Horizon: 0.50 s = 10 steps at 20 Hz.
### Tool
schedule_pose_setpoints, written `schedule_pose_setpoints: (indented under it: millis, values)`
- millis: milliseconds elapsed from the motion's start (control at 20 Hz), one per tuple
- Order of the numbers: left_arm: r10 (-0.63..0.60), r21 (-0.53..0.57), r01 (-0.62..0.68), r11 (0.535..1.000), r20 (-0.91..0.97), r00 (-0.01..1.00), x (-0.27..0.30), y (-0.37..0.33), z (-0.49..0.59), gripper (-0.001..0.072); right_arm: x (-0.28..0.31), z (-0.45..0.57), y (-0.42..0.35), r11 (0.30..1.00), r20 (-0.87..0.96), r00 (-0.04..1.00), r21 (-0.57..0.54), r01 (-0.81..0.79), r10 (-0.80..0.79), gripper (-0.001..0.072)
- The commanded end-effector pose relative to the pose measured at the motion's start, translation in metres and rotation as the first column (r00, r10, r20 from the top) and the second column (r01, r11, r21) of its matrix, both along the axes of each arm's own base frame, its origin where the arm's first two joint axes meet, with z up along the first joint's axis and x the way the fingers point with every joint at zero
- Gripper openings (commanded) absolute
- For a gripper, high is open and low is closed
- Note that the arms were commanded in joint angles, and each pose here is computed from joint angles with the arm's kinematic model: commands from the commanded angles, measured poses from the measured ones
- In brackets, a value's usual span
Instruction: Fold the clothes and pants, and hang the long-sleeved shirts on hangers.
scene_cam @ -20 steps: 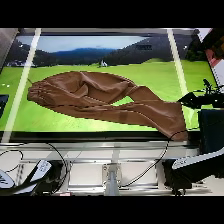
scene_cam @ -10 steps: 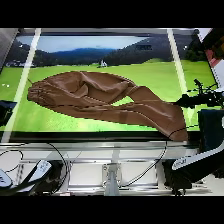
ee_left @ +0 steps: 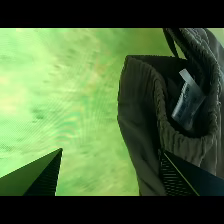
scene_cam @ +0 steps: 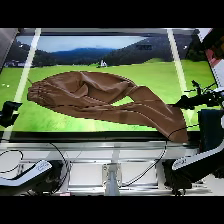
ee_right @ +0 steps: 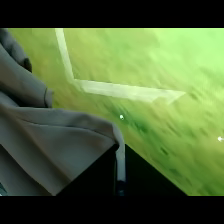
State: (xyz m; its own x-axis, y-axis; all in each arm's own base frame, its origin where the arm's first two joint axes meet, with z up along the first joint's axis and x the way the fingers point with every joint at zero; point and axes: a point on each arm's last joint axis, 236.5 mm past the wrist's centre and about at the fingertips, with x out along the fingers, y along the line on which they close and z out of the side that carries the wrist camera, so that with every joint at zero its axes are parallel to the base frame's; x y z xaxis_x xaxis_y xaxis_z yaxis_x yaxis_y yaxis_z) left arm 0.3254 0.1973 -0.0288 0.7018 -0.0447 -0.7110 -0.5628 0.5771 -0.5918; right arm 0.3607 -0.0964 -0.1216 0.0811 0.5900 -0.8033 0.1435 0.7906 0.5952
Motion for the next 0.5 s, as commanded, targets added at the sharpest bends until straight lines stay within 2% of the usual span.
schedule_pose_setpoints:
  millis: [0, 150, 350, 400, 450]
  values:
    - [-0.021, 0.001, 0.021, 1.000, 0.028, 0.999, 0.025, -0.006, -0.018, 0.0696, 0.002, 0.019, 0.016, 0.995, -0.026, 0.999, 0.088, 0.050, -0.047, 0.0013]
    - [-0.056, 0.072, 0.055, 0.996, 0.012, 0.998, 0.040, -0.008, -0.038, 0.0695, 0.005, 0.030, 0.020, 0.992, -0.027, 0.997, 0.107, 0.071, -0.069, 0.0013]
    - [-0.029, 0.149, 0.032, 0.988, -0.021, 0.999, 0.054, -0.001, -0.061, 0.0691, 0.007, 0.040, 0.018, 0.992, -0.012, 0.997, 0.092, 0.082, -0.081, 0.0013]
    - [-0.024, 0.159, 0.029, 0.987, -0.031, 0.999, 0.057, -0.001, -0.067, 0.0682, 0.007, 0.043, 0.018, 0.993, -0.006, 0.997, 0.089, 0.081, -0.081, 0.0013]
    - [-0.020, 0.165, 0.025, 0.986, -0.035, 0.999, 0.059, -0.002, -0.070, 0.0627, 0.007, 0.045, 0.018, 0.993, -0.003, 0.997, 0.088, 0.080, -0.080, 0.0013]
